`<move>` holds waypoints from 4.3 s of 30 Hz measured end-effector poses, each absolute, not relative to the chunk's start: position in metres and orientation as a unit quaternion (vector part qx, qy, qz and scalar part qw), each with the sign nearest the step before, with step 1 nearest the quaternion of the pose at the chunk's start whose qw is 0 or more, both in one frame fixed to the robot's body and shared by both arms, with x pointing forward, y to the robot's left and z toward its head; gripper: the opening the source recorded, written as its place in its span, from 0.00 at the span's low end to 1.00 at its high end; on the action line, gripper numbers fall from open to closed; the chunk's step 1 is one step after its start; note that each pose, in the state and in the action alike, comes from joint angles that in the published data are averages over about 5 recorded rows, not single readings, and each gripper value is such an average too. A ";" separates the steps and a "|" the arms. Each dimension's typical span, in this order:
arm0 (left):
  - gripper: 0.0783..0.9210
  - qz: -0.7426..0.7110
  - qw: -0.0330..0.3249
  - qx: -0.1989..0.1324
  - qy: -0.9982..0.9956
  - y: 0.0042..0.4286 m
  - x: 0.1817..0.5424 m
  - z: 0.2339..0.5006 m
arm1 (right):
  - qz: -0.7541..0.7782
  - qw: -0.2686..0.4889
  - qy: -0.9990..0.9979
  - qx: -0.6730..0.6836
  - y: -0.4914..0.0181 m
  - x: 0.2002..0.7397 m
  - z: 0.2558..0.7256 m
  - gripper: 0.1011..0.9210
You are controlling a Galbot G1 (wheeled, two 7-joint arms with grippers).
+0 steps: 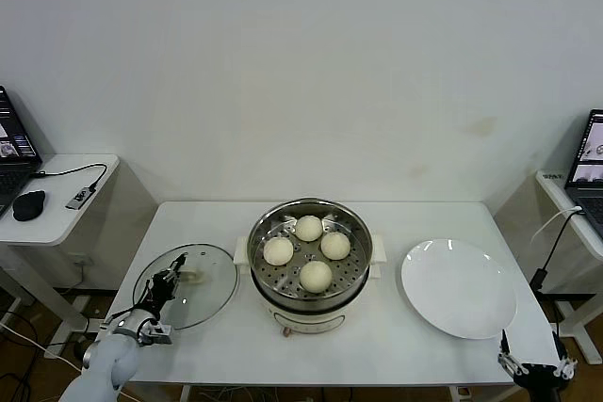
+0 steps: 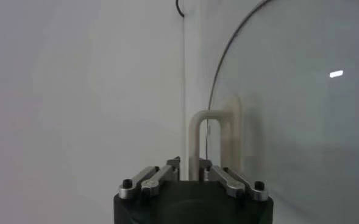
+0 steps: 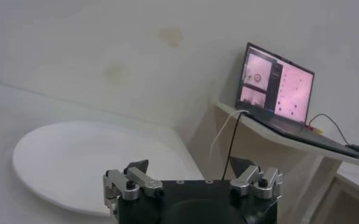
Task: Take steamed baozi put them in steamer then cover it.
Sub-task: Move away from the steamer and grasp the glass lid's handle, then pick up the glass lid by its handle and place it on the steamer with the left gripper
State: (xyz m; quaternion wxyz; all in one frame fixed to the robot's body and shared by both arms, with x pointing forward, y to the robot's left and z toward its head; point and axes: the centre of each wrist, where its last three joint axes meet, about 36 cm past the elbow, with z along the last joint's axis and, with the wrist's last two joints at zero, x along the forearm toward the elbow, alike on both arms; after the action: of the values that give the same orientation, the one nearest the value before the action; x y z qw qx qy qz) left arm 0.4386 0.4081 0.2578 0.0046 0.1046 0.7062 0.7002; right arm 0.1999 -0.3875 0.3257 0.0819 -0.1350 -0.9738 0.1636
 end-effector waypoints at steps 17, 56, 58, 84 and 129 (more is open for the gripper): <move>0.08 0.719 -0.005 0.005 0.695 0.397 0.392 0.353 | 0.171 0.076 -0.979 -0.077 -0.377 0.223 0.322 0.88; 0.08 0.681 0.034 0.061 0.729 0.190 0.394 0.476 | 0.184 0.084 -0.979 -0.034 -0.314 0.257 0.297 0.88; 0.08 0.682 0.031 0.059 0.729 0.180 0.399 0.475 | 0.187 0.086 -0.978 -0.033 -0.312 0.257 0.296 0.88; 0.08 0.679 0.037 0.072 0.729 0.058 0.420 0.458 | 0.198 0.097 -0.975 -0.026 -0.305 0.255 0.287 0.88; 0.40 0.681 0.018 0.074 0.728 0.049 0.411 0.436 | 0.200 0.098 -0.975 -0.008 -0.303 0.255 0.282 0.88</move>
State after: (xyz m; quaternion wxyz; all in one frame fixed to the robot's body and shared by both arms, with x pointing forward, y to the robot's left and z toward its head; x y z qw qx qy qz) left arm 0.4106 0.0486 0.4357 0.0178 0.0737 0.7285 0.6808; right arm 0.2555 -0.3027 0.2818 0.0979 -0.0078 -0.9749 0.1999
